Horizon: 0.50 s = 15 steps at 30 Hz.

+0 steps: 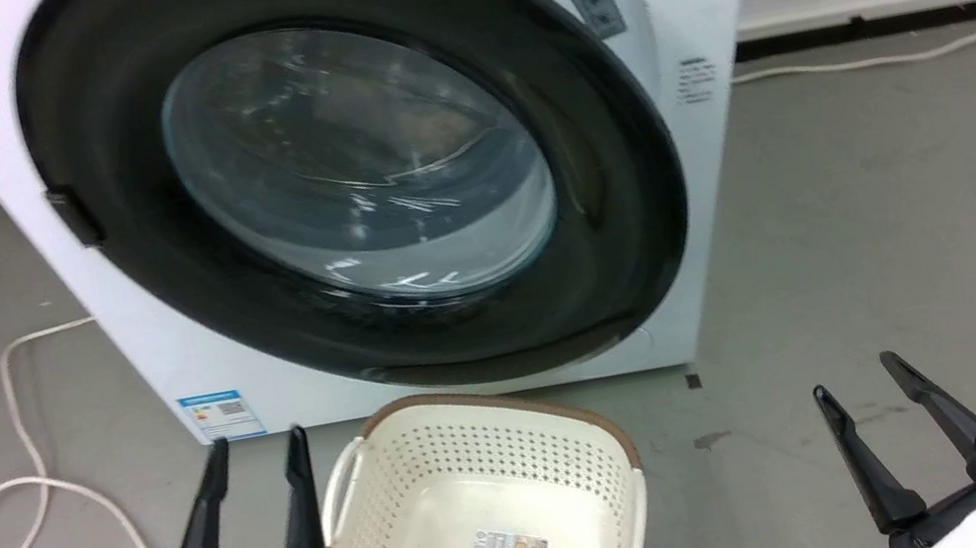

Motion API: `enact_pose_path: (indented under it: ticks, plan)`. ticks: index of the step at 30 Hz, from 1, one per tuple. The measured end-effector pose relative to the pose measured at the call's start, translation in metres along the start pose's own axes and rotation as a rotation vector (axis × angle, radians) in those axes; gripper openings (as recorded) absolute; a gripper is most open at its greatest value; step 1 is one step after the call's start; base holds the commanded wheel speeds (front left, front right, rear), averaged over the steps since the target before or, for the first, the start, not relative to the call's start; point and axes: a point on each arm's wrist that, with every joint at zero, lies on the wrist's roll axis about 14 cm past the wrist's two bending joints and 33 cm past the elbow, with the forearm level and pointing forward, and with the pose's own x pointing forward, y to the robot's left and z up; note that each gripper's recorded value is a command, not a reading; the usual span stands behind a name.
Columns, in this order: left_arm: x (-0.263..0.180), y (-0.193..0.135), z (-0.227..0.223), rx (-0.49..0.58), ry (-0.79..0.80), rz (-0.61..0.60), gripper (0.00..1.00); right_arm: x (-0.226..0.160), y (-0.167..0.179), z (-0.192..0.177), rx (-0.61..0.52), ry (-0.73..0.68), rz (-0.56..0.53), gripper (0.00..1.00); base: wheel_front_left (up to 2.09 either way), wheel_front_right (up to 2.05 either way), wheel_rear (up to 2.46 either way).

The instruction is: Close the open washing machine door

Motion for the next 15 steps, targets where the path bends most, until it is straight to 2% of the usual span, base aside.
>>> enact_pose_path:
  ticks: [6,12,13,14,15]
  plan:
    - [-0.023,0.005,0.001,0.154,0.005,0.052,1.00,0.002,0.017,-0.001,0.012,0.001,0.047,1.00,0.00,0.00,0.00]
    - [-0.040,0.016,-0.007,0.227,0.038,0.115,1.00,0.004,0.033,-0.006,0.025,0.014,0.094,1.00,0.00,0.00,0.00]
    - [-0.044,0.019,-0.010,0.208,0.049,0.140,1.00,0.006,0.042,-0.007,0.043,0.018,0.120,0.95,0.00,0.00,0.00]
    - [-0.046,0.020,-0.013,0.197,0.056,0.151,1.00,0.007,0.046,-0.008,0.053,0.019,0.132,0.36,0.00,0.00,0.00]
    - [-0.048,0.022,-0.016,0.192,0.065,0.158,1.00,0.008,0.050,-0.008,0.059,0.021,0.146,0.00,0.00,0.00,0.00]
